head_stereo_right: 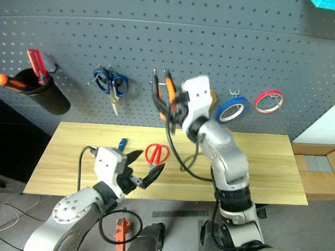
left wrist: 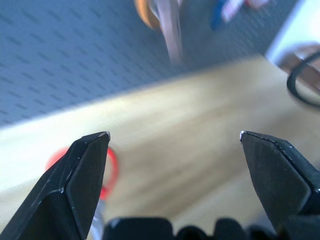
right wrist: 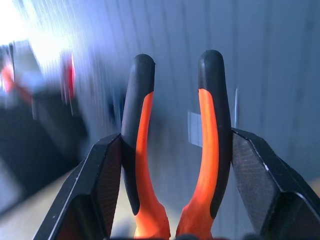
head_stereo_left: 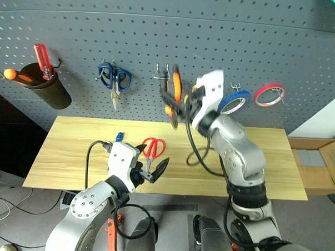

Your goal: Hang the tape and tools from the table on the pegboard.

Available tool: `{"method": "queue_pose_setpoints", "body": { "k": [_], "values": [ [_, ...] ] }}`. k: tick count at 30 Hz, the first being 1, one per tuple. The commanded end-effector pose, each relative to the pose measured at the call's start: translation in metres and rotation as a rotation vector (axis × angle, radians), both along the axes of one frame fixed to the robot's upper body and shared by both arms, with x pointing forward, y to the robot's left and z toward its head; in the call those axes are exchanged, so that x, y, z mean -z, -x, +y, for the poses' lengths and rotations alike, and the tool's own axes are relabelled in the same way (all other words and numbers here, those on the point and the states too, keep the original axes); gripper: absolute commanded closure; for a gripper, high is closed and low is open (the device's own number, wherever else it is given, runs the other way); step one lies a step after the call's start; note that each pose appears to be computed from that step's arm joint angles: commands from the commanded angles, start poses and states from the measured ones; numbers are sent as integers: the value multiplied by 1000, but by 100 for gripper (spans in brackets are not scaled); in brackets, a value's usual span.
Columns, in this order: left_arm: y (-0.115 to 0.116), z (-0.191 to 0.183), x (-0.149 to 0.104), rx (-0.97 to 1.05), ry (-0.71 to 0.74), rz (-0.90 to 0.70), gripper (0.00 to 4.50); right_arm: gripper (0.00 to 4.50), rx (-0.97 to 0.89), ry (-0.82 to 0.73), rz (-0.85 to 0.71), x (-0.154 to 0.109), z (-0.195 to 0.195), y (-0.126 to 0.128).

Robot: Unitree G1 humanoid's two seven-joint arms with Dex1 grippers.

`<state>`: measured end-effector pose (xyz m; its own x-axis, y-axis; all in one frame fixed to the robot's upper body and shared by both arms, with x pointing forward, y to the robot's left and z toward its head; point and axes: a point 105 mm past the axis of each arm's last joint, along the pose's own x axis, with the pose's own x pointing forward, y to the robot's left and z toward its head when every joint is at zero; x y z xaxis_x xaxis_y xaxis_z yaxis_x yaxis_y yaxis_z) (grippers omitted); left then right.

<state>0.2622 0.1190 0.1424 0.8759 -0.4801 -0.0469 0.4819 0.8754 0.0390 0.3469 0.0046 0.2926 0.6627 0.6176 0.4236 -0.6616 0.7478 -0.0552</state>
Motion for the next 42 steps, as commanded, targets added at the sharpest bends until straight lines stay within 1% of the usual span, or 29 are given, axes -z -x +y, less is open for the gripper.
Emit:
{"method": "queue_pose_setpoints", "body": {
  "k": [1, 3, 5, 8, 14, 18, 21, 26, 32, 37, 42],
  "values": [
    [-15, 1, -17, -42, 7, -92, 0, 178, 65, -79, -181, -37, 0, 0],
    [-26, 1, -20, -43, 0, -115, 0, 178, 113, -101, -234, -48, 0, -7],
    [-37, 3, -24, -48, -5, -137, 0, 178, 139, -107, -264, -51, 1, -14],
    [-58, 8, -28, -62, -20, -158, 0, 178, 166, -110, -285, -49, 5, -25],
    [-92, 11, -32, -62, -42, -161, 0, 178, 198, -114, -287, -40, 15, -41],
    [-102, 16, -44, -82, -25, -181, 0, 178, 187, -130, -288, -41, 24, -41],
    [-108, 16, -45, -78, -33, -179, 0, 178, 171, -147, -287, -43, 29, -40],
    [-112, 12, -50, -58, -34, -182, 0, 178, 174, -178, -294, -51, 33, -40],
    [-105, 13, -44, -53, -37, -163, 0, 178, 184, -192, -290, -48, 35, -41],
    [-94, 14, -42, -68, -39, -149, 0, 178, 207, -167, -273, -18, 37, -44],
    [-82, 15, -38, -70, -46, -123, 0, 178, 223, -147, -236, -3, 40, -48]
  ]
}}
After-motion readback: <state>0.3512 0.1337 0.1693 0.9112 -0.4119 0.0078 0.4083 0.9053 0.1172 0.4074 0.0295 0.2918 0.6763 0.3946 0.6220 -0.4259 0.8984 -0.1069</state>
